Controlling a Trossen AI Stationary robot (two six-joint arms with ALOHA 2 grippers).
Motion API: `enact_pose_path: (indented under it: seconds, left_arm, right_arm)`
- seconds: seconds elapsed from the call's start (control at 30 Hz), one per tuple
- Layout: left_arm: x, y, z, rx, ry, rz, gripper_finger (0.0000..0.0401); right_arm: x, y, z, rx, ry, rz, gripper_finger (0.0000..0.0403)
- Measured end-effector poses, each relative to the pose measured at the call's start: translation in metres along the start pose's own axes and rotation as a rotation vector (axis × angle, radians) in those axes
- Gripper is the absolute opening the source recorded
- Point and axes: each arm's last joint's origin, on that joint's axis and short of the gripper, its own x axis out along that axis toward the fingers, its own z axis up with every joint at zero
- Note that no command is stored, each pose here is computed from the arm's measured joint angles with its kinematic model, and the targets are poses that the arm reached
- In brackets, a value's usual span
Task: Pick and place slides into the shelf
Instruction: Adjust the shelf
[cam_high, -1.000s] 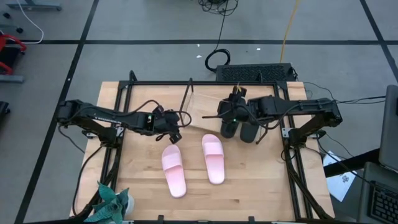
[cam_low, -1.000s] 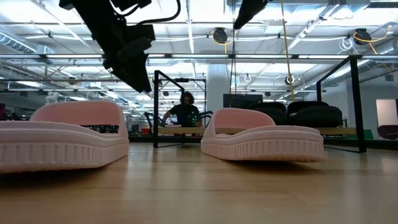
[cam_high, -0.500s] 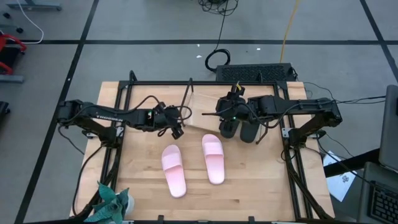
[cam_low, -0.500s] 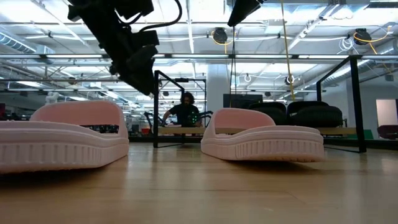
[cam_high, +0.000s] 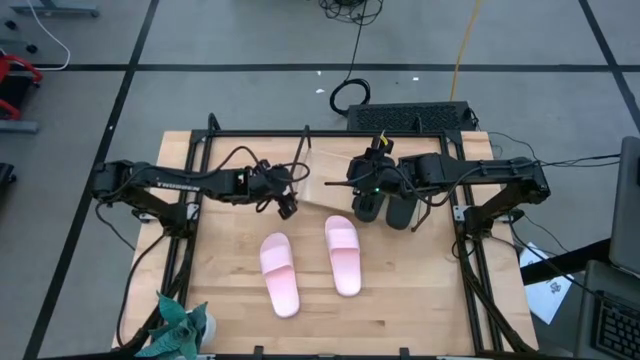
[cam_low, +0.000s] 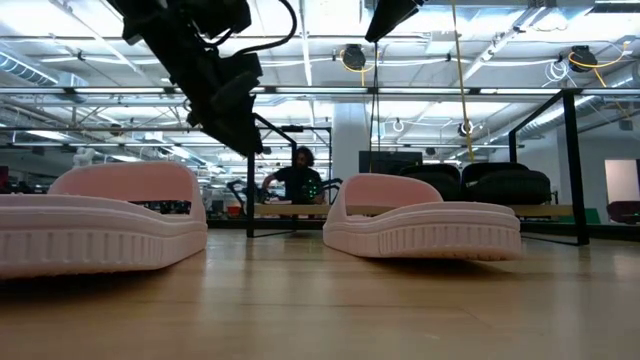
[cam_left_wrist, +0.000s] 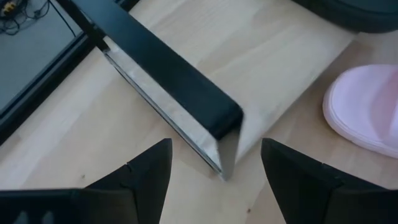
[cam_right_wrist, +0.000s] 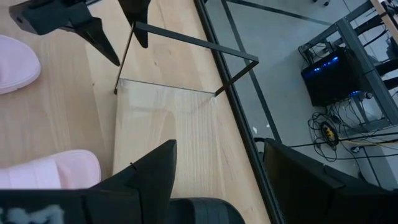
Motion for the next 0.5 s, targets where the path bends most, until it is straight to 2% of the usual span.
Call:
enact_pose_path:
  seconds: [0.13, 0.5]
  left_arm:
    - [0.0005, 0.0011, 0.002, -0.004, -0.014, -0.007, 0.023]
    - [0.0003, -0.0003, 0.0039, 0.012, -0.029, -0.033, 0.012]
  right_arm:
    - [0.0, 0.0, 0.0004, 0.003, -0.003, 0.0, 0.0231]
    - [0.0, 0.0, 0.0027, 0.017, -0.025, 0.0, 0.0231]
